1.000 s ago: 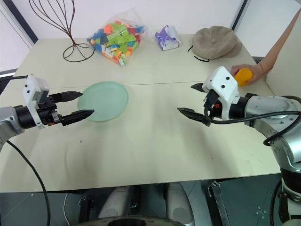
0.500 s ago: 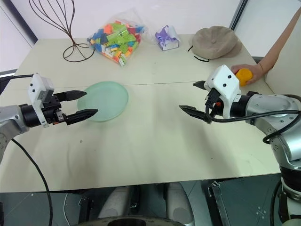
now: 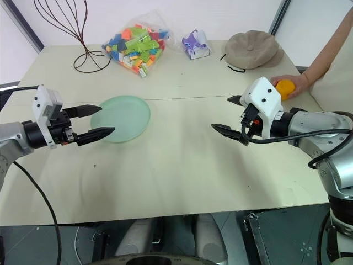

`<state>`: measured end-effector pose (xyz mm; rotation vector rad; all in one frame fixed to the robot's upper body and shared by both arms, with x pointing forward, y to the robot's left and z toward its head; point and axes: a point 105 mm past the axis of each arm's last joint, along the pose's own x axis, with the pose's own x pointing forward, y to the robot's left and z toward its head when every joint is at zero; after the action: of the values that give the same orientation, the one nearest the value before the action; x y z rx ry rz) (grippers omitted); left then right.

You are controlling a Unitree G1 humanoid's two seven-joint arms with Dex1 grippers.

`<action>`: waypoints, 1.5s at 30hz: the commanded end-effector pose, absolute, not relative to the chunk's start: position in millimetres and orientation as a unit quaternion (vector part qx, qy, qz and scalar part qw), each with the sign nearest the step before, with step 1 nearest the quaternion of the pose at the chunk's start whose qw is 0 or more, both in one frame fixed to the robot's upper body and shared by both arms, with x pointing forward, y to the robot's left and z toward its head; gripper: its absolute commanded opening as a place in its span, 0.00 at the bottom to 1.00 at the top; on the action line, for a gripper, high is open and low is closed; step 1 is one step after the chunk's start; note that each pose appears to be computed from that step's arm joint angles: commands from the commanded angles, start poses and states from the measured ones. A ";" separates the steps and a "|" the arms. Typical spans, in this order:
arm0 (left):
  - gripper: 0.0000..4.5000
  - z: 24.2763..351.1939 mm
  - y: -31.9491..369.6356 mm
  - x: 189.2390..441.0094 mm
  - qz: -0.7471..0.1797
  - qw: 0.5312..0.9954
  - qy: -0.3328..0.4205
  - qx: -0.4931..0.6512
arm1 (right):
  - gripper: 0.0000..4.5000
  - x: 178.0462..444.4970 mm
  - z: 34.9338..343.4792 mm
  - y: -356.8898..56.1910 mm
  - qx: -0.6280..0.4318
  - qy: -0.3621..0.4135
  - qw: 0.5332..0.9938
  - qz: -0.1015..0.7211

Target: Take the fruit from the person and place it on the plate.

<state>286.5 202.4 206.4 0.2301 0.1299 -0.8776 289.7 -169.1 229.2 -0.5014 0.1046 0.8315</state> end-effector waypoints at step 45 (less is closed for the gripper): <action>1.00 263.0 212.6 334.8 -0.235 0.934 -0.161 0.215 | 0.99 290.6 237.2 -150.3 -0.236 0.022 0.869 0.434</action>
<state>334.0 213.3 250.2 0.4169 -0.2718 -0.5005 294.1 -154.1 224.8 -0.4780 0.1038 0.9036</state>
